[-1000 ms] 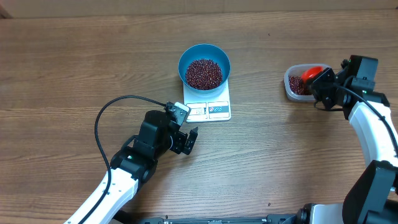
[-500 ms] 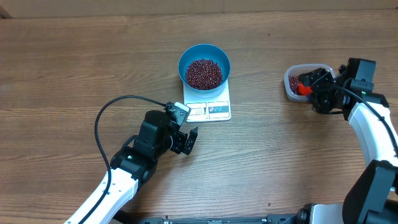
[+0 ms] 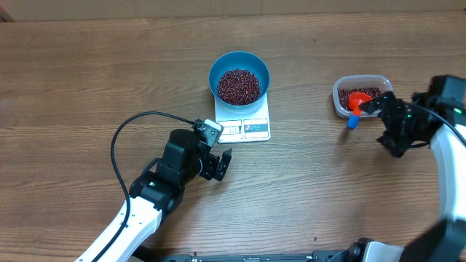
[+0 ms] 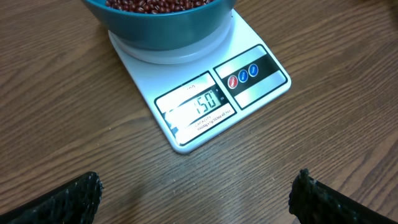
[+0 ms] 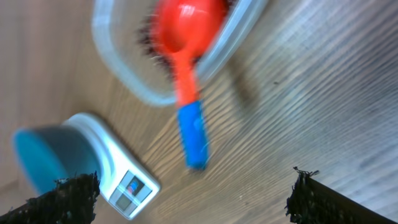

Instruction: Scoop item into bowl and weigh 150g on scale

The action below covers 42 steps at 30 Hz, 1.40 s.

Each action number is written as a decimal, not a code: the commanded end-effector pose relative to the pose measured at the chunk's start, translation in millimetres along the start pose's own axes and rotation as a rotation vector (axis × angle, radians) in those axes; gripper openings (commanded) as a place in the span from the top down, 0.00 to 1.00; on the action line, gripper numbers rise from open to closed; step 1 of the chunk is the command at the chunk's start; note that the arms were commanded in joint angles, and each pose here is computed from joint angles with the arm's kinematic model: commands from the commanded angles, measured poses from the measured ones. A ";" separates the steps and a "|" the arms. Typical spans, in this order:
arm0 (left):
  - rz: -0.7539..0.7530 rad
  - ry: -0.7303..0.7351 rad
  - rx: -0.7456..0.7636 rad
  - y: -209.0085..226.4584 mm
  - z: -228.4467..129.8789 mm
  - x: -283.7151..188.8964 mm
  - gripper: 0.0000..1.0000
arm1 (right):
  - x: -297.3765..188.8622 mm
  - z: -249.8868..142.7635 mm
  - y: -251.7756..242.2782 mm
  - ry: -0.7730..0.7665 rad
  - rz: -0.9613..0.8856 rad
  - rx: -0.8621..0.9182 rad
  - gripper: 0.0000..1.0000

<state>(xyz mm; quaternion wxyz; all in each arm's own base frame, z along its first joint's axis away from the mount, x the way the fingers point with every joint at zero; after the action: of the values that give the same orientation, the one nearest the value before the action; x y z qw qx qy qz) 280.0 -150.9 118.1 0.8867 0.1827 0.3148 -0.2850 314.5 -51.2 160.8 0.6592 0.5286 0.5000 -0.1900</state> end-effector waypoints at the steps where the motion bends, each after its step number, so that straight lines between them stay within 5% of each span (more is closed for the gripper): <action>1: 0.008 0.011 -0.006 1.0 -2.5 1.5 0.01 | -59.7 -15.9 30.8 -0.106 0.118 -0.246 0.00; 6: 0.008 0.011 -0.006 1.0 -2.5 1.5 0.00 | -110.6 -52.7 32.5 -0.164 0.165 -0.432 0.00; 17: 0.008 0.011 -0.006 1.0 -2.5 1.5 0.01 | -169.1 -107.2 8.6 -0.268 0.250 -0.493 0.00; 34: 0.008 0.011 -0.006 1.0 -2.5 1.5 0.00 | -166.5 -101.6 9.4 -0.327 0.224 -0.670 0.00; 42: 0.008 0.011 -0.006 1.0 -2.5 1.5 0.00 | -142.2 -88.5 35.4 -0.519 0.346 -0.894 0.00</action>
<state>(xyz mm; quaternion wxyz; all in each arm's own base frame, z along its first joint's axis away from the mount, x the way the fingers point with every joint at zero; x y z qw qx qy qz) 280.0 -150.9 118.1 0.8868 0.1827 0.3146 -0.2850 239.6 -5.6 321.1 0.9301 0.2438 0.2742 0.0156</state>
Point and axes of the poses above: each gripper's point midway between its finger pads, its own x axis out along the fingers, its own y axis along the line the jaws close on, z = x × y, the point moved 2 cm from there along -x, back along the fingers, and after that the axes turned 14 degrees about x, right-handed, at the moved point
